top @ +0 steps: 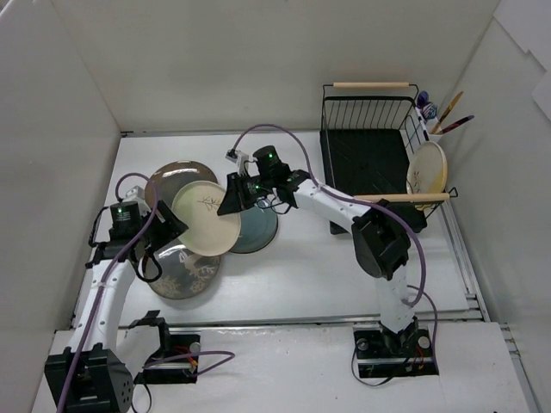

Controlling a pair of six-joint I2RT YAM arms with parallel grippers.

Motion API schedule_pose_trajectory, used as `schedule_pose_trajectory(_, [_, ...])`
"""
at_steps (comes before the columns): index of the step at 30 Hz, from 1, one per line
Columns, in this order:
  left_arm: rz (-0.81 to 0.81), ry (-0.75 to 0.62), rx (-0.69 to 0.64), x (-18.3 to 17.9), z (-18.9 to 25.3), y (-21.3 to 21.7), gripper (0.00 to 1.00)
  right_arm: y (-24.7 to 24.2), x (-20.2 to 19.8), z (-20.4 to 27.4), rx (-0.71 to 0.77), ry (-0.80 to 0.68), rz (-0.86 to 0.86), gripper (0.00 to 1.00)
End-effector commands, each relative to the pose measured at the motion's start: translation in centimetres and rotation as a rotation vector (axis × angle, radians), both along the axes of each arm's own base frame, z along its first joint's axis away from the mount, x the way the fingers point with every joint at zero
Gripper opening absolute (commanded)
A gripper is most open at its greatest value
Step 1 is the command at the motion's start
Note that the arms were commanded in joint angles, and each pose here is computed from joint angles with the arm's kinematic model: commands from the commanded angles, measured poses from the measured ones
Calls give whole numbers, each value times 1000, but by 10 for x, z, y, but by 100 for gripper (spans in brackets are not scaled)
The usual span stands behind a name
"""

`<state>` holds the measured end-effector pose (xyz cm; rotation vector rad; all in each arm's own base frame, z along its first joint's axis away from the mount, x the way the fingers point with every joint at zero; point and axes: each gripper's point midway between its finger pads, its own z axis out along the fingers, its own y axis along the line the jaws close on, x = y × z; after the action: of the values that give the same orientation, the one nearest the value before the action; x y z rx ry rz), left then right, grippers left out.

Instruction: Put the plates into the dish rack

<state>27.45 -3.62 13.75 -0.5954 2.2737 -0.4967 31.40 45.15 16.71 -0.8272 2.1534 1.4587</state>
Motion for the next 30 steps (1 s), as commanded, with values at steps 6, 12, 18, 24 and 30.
schedule_pose_trajectory(6, [14,-94,102,8,42,15,80,-39,26,159,132,-412,-116,0])
schedule_pose_trajectory(12, [29,-78,165,5,44,25,91,-83,44,221,117,-624,-281,0])
schedule_pose_trajectory(18, [41,-82,194,8,47,30,99,-143,51,292,106,-803,-454,0])
schedule_pose_trajectory(24, [27,-75,183,8,41,28,99,-211,57,337,-18,-1010,-670,0])
schedule_pose_trajectory(30, [16,-74,172,9,39,25,99,-280,62,358,-182,-1130,-840,0])
